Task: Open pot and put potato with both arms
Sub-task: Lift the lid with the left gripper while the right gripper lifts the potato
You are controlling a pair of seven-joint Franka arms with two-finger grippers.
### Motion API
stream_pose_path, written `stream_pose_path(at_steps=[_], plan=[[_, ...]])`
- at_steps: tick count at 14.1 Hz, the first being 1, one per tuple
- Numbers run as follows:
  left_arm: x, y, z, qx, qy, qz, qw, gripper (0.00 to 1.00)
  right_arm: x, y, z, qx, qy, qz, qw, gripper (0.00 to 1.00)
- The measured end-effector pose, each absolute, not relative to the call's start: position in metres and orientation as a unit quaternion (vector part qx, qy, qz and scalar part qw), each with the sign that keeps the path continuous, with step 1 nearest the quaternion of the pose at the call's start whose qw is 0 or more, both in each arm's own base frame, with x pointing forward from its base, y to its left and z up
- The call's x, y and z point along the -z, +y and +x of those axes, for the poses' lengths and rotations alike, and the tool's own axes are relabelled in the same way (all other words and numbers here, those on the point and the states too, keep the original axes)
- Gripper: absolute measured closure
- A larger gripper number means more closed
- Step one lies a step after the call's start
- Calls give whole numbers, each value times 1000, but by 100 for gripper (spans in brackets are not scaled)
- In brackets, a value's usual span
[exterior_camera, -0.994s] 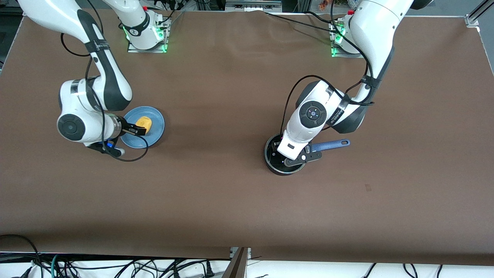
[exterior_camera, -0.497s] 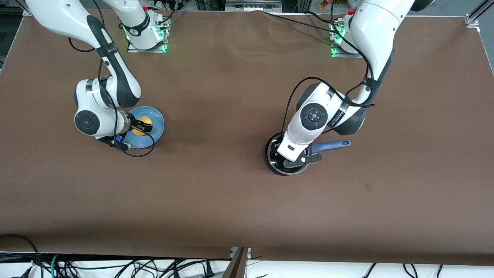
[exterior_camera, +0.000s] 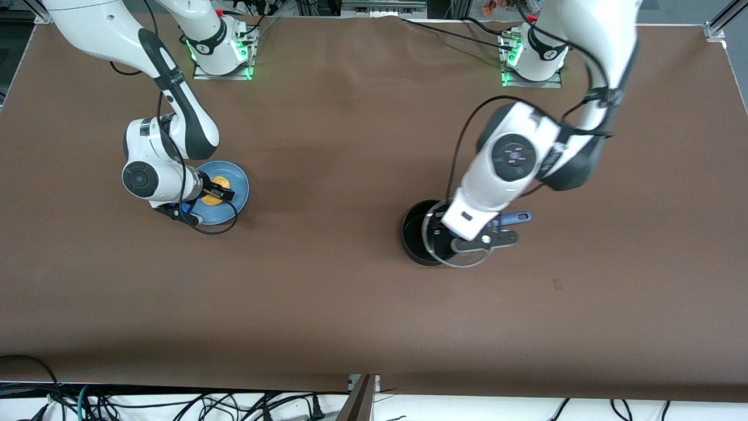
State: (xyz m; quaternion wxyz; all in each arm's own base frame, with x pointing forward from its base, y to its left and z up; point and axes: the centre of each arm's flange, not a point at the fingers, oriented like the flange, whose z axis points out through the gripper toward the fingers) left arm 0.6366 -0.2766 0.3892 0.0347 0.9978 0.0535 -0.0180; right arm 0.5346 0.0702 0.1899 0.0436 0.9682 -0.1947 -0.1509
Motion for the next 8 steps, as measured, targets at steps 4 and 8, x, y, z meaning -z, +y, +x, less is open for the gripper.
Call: stream_pose_path(at_steps=[4,8], plan=[[-424,-143,640,63,-18,997,46,48,-194,70,542,134,-196,971,38,39],[-427,-54,578,90,-70,993,30,48,-251,94,572,95,-179,979,21,39]])
